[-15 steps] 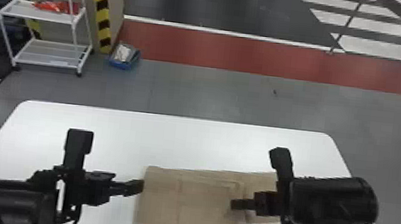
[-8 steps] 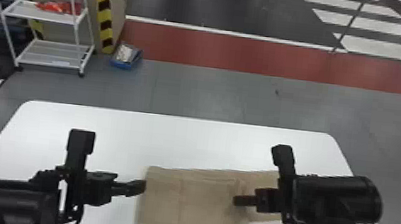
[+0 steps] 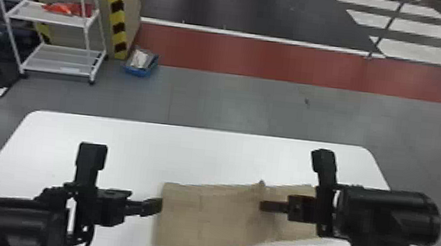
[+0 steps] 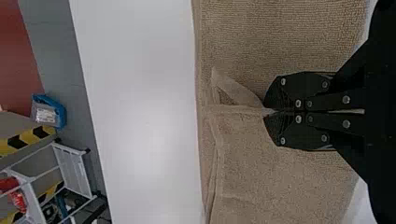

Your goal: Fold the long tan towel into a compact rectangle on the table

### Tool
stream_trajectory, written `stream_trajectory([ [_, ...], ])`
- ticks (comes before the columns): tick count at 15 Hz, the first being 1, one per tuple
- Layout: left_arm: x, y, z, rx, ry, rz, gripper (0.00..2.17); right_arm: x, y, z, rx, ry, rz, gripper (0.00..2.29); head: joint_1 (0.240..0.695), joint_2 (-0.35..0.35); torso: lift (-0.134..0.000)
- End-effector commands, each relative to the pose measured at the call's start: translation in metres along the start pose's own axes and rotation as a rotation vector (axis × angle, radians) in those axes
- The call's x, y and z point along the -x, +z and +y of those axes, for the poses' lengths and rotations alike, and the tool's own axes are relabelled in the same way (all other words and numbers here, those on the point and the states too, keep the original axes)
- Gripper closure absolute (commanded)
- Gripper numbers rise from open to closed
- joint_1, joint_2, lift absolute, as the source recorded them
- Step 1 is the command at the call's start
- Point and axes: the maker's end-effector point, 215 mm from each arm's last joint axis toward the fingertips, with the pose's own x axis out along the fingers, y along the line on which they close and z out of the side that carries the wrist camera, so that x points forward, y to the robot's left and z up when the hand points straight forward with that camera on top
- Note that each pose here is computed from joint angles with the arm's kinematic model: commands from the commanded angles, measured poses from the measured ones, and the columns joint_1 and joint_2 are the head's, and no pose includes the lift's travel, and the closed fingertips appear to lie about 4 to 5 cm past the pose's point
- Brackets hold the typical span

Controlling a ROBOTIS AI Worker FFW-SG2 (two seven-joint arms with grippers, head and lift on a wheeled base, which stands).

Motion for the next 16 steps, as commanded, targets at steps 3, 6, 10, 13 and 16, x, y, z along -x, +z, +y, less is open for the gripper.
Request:
stream_trajectory([
  [3, 0.000, -0.001, 0.001, 0.002, 0.001, 0.002, 0.08, 0.024, 0.028, -0.013, -0.031, 0.001, -0.069, 1.36, 0.695, -0.124, 0.000],
  [6, 0.001, 0.000, 0.003, 0.005, 0.004, -0.002, 0.08, 0.011, 0.015, -0.041, 0.006, -0.065, -0.024, 1.36, 0.695, -0.139, 0.000],
  [10, 0.001, 0.000, 0.004, 0.004, 0.006, -0.001, 0.08, -0.001, 0.040, -0.032, 0.079, -0.020, -0.093, 1.36, 0.695, -0.155, 0.000],
  [13, 0.002, 0.000, 0.004, 0.005, 0.006, -0.002, 0.08, 0.043, 0.073, -0.021, 0.018, 0.019, -0.186, 1.36, 0.695, -0.136, 0.000],
  [16, 0.002, -0.003, 0.005, 0.010, 0.007, 0.001, 0.08, 0.050, 0.060, -0.056, -0.018, -0.030, -0.173, 1.36, 0.695, -0.147, 0.000],
])
